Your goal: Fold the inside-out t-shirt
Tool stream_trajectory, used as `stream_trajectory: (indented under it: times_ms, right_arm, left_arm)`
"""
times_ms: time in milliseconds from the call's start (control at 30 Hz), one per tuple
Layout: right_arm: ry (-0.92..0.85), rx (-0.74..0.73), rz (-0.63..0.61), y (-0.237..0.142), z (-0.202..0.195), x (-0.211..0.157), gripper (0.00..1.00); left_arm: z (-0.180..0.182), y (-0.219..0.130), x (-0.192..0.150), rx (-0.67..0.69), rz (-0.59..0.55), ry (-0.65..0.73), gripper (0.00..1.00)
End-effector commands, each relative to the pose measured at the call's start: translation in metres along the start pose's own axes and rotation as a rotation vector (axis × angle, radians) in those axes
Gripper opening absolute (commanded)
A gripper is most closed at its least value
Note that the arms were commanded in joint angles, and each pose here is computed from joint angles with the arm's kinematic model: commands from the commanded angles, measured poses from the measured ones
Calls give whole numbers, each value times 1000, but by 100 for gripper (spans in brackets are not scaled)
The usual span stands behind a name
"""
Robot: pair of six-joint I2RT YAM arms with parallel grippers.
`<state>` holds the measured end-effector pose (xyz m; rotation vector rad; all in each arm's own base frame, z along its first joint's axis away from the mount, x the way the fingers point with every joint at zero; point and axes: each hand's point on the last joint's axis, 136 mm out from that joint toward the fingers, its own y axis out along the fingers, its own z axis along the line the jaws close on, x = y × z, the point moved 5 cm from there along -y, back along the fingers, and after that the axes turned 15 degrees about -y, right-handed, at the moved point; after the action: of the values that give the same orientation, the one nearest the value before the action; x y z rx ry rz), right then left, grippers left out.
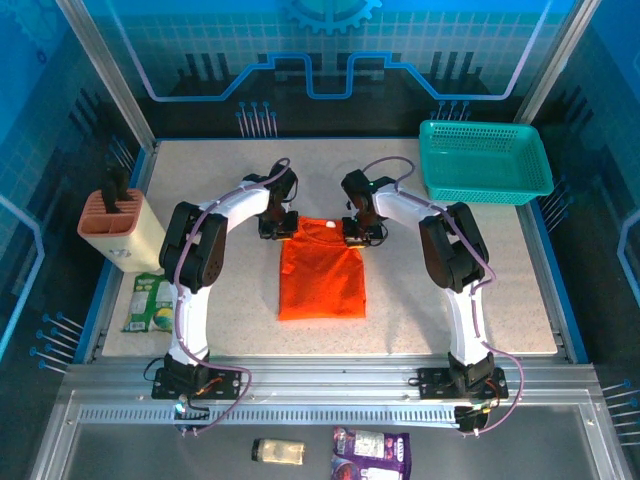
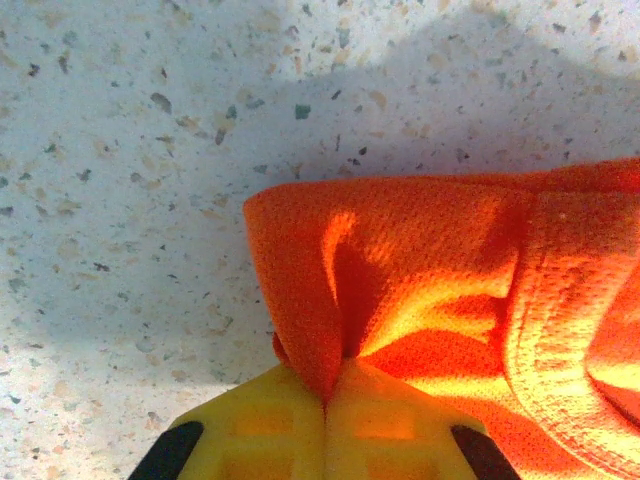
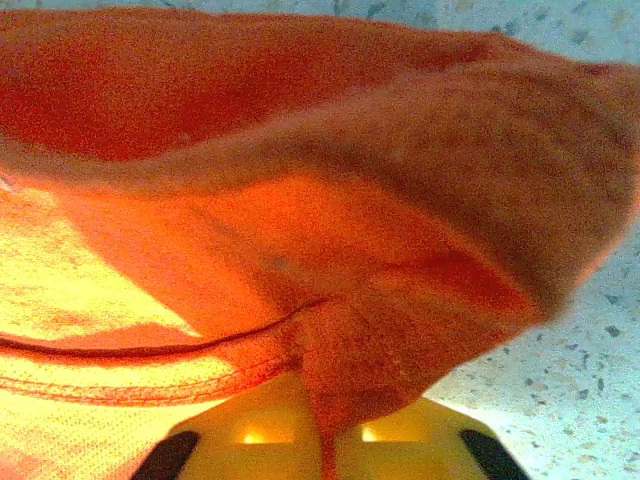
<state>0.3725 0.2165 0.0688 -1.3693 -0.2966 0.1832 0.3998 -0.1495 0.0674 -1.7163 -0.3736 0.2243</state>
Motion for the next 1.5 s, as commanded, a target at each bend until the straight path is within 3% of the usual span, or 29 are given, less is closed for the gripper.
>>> stream_trajectory:
  times_ms: [0, 233, 500, 800, 1200, 1467]
  right_arm:
    - [14, -6, -10, -5, -5, -4, 2]
    - [-8, 35, -158, -42, -6, 9, 0]
    - [-71, 137, -376, -81, -10, 36, 0]
    - [-226, 169, -648, -130, -18, 80, 0]
    - [-351, 157, -1104, -195, -48, 151, 0]
    - [-472, 218, -1389, -197, -62, 164, 0]
  left_arm:
    - [17, 8, -9, 43, 40, -16, 0]
    - [5, -24, 8, -167, 10, -72, 0]
    - [-14, -56, 29, -319, -27, -30, 0]
    - [-35, -118, 75, -518, -157, 10, 0]
    - [-68, -217, 132, -724, -454, 264, 0]
    - [-74, -212, 151, -845, -516, 361, 0]
